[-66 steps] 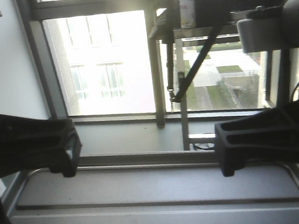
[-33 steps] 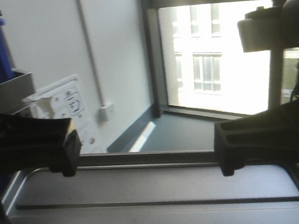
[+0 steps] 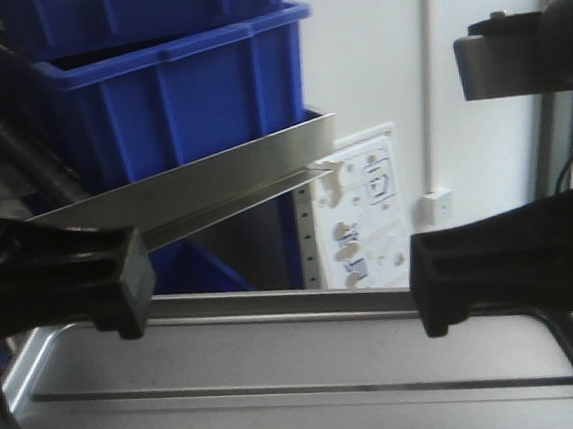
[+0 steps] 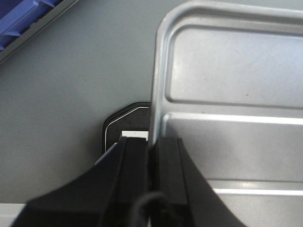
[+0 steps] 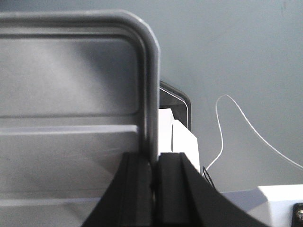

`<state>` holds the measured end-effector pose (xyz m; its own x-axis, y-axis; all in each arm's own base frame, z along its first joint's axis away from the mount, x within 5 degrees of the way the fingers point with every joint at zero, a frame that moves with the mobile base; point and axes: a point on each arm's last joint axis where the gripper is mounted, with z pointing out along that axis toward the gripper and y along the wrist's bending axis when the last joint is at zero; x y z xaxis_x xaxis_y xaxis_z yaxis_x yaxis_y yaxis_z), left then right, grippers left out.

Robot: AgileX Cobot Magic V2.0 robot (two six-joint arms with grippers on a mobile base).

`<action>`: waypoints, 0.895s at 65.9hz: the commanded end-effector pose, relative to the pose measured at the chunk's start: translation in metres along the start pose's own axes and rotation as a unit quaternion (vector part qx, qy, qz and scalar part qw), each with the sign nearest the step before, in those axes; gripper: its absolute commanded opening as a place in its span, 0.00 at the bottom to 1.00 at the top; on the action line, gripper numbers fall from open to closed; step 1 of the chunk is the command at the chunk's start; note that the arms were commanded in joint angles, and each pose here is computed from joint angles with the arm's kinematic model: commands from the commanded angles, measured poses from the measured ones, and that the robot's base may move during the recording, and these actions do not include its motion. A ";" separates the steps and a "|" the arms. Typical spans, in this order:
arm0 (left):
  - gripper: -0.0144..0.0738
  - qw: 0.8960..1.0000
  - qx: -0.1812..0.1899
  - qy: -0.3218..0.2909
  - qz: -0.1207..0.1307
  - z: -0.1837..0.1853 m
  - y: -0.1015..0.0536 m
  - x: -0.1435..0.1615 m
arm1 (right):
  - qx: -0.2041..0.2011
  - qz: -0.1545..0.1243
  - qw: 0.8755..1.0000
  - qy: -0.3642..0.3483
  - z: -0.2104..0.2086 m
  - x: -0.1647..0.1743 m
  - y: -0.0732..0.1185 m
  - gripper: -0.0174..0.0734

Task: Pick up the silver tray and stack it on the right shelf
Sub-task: 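Carry the tray with both grippers over the tray on the other shelf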

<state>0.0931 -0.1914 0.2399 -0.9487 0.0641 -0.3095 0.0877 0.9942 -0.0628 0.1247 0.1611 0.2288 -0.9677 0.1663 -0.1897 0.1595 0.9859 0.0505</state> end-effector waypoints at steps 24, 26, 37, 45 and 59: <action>0.05 0.987 -0.162 0.006 0.008 -0.010 0.033 0.000 | 0.133 -0.014 0.991 0.005 -0.009 -0.001 -0.028 0.27; 0.05 0.987 -0.162 0.006 0.008 -0.010 0.033 0.000 | 0.133 -0.014 0.991 0.005 -0.009 -0.001 -0.028 0.27; 0.05 0.987 -0.162 0.006 0.008 -0.010 0.033 0.000 | 0.133 -0.014 0.991 0.005 -0.009 -0.001 -0.028 0.27; 0.05 0.987 -0.162 0.006 0.008 -0.010 0.033 0.000 | 0.133 -0.014 0.991 0.005 -0.009 -0.001 -0.028 0.27; 0.05 0.987 -0.162 0.006 0.008 -0.010 0.033 0.000 | 0.133 -0.014 0.991 0.005 -0.009 -0.001 -0.028 0.27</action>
<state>0.0931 -0.1912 0.2399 -0.9489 0.0641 -0.3091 0.0872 0.9943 -0.0612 0.1247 0.1611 0.2288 -0.9677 0.1663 -0.1897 0.1595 0.9859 0.0505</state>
